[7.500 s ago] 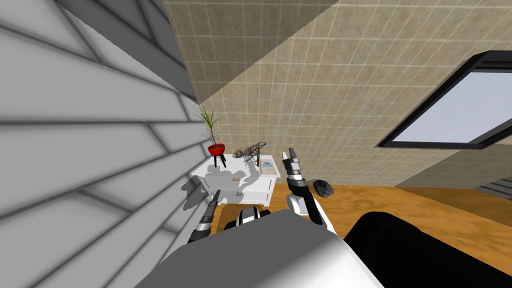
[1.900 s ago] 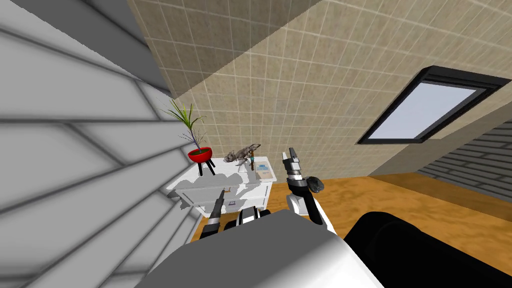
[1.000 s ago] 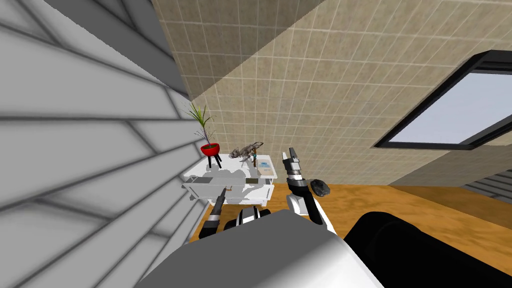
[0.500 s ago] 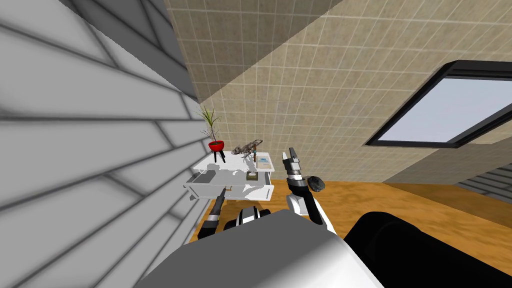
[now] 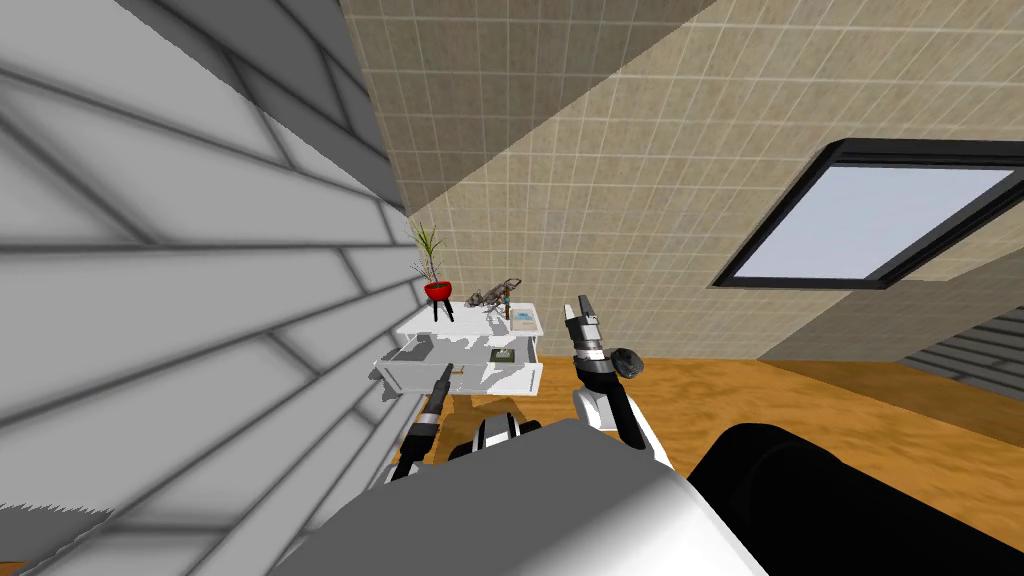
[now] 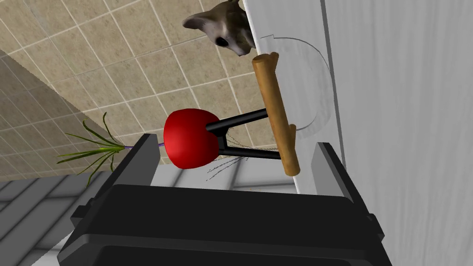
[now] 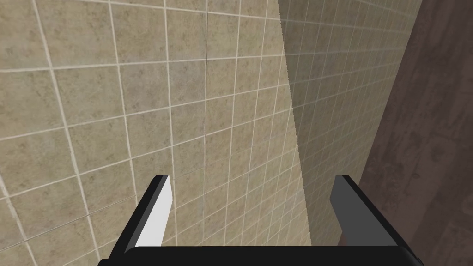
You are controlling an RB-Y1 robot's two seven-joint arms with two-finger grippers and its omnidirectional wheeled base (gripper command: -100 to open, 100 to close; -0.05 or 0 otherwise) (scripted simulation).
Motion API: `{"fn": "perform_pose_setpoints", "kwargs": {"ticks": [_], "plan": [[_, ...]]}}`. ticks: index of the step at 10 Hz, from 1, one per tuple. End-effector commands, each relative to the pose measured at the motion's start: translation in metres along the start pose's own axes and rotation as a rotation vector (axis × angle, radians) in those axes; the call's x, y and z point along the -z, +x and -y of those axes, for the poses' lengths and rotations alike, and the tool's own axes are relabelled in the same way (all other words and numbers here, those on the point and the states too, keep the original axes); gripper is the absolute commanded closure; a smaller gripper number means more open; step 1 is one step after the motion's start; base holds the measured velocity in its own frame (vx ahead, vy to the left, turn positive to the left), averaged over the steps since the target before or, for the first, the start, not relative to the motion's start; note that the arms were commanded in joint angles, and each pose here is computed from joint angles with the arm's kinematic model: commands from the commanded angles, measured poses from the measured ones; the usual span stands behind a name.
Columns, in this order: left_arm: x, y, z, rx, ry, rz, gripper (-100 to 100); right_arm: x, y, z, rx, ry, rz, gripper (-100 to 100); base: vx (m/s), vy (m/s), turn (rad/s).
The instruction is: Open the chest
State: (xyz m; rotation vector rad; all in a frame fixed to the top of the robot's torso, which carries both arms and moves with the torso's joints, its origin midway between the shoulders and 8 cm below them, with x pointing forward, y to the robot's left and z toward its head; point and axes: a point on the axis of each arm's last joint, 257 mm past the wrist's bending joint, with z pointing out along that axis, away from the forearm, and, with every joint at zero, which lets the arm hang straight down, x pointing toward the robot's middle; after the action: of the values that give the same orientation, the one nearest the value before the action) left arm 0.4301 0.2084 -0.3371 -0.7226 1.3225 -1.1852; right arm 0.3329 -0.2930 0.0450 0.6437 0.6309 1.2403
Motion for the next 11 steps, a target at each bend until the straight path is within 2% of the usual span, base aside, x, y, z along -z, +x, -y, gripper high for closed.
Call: {"fn": "perform_pose_setpoints", "kwargs": {"ticks": [1,5,6,7,11], "plan": [[-0.027,-0.012,0.006,0.002,-0.003,0.003,-100,0.000,0.000,0.000,0.000,0.000,0.000,0,-0.087,-0.011,-0.009],[-0.066,-0.030,0.019,0.007,-0.003,0.010,-100,0.000,0.000,0.000,0.000,0.000,0.000,0,-0.100,-0.002,-0.009],[-0.059,-0.028,0.019,0.005,-0.001,0.009,-100,0.000,0.000,0.000,0.000,0.000,0.000,0,-0.043,0.001,-0.003],[-0.060,-0.028,0.018,0.006,-0.004,0.009,0,0.000,0.000,0.000,0.000,0.000,0.000,0,-0.011,0.000,0.000],[-0.060,-0.028,0.018,0.006,-0.004,0.009,0,0.000,0.000,0.000,0.000,0.000,0.000,0,-0.001,0.000,0.000]]}}
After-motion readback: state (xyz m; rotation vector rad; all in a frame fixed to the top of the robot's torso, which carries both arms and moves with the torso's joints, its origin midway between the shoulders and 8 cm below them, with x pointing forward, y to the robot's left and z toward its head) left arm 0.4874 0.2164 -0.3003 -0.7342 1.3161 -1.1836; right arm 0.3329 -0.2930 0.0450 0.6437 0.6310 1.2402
